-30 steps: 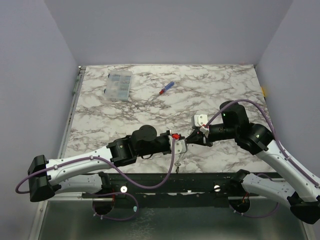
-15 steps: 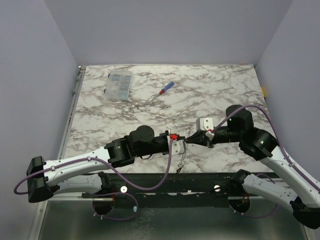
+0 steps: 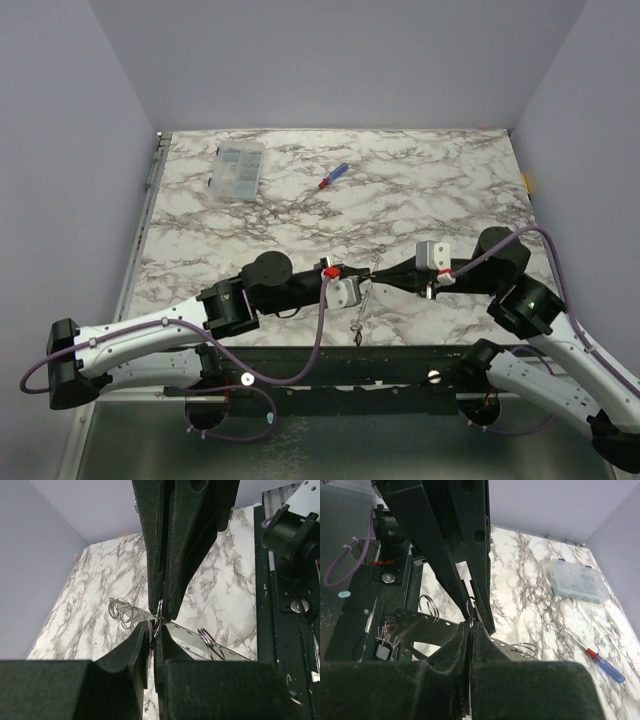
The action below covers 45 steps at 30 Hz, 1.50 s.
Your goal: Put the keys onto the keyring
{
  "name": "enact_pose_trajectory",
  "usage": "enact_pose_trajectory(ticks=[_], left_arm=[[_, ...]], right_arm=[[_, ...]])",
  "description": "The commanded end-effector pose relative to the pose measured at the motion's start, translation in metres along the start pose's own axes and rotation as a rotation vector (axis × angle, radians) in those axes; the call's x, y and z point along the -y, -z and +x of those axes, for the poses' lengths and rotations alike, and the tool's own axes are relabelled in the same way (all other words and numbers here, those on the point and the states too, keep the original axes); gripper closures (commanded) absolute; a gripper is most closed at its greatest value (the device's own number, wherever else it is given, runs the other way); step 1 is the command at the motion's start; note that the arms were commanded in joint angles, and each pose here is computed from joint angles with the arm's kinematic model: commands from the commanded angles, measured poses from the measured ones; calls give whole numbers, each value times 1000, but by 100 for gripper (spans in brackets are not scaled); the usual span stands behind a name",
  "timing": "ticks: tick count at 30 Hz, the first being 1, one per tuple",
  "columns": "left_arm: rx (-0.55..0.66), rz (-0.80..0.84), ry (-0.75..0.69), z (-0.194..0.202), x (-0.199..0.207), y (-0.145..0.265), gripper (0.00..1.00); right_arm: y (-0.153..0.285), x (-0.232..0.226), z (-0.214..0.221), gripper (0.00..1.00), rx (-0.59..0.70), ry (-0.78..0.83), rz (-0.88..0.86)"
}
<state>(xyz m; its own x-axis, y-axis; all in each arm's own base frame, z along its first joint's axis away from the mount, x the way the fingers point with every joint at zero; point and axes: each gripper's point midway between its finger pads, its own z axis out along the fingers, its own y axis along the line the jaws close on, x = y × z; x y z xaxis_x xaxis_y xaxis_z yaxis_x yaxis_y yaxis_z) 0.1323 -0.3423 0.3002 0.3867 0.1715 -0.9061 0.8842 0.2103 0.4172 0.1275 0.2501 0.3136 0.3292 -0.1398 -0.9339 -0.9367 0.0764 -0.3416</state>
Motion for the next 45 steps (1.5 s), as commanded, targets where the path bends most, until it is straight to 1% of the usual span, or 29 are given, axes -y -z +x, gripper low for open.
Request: enact_pose_trajectory(ticks=[1,5,9,13,15,17,21,22,24,25,27,29,30,33,35,36,40,45], left_arm=[[34,-31,14,-13,-8,7,100],[49,-27,8,-14,-7,7,100],[47,-12,-6,-10,-3,6,100],[39,-5,-21,-6,-1,4,84],[33,-5,-27,-4,-1,4,79],[25,-3,-31,0,0,3,78],[25,3,-38,1,1,2,79],[28,7,-40,0,2,2,81],[36,19,-45,-2,3,1,93],[43,25,-46,-4,4,1,96],[50,28,-51,-5,5,1,99],[53,19,-60,-6,3,3,99],[53,12,-66,-6,1,4,95],[66,7,-103,-11,-1,14,69],[61,15,-122,-15,-1,21,60],[49,29,-134,-14,0,24,58],[-2,99,-162,-10,9,36,57],[7,134,-206,-16,12,43,58]], right_arm=[[7,13,-32,99,134,36,94],[11,15,-48,100,241,46,143],[15,15,-59,99,312,39,162],[16,13,-64,99,353,31,158],[17,11,-67,99,372,28,153],[18,10,-69,99,390,27,151],[18,7,-71,99,403,20,137],[18,6,-70,99,404,15,135],[17,6,-71,99,413,11,131],[17,5,-71,99,416,9,128],[16,4,-70,99,415,6,122],[16,0,-69,99,406,9,97],[15,-3,-68,99,393,10,79],[12,-9,-60,100,331,9,27],[12,-12,-54,99,281,8,6],[12,-14,-50,99,256,6,-5],[16,-18,-40,99,182,8,-15],[16,-22,-32,99,132,-19,-37]])
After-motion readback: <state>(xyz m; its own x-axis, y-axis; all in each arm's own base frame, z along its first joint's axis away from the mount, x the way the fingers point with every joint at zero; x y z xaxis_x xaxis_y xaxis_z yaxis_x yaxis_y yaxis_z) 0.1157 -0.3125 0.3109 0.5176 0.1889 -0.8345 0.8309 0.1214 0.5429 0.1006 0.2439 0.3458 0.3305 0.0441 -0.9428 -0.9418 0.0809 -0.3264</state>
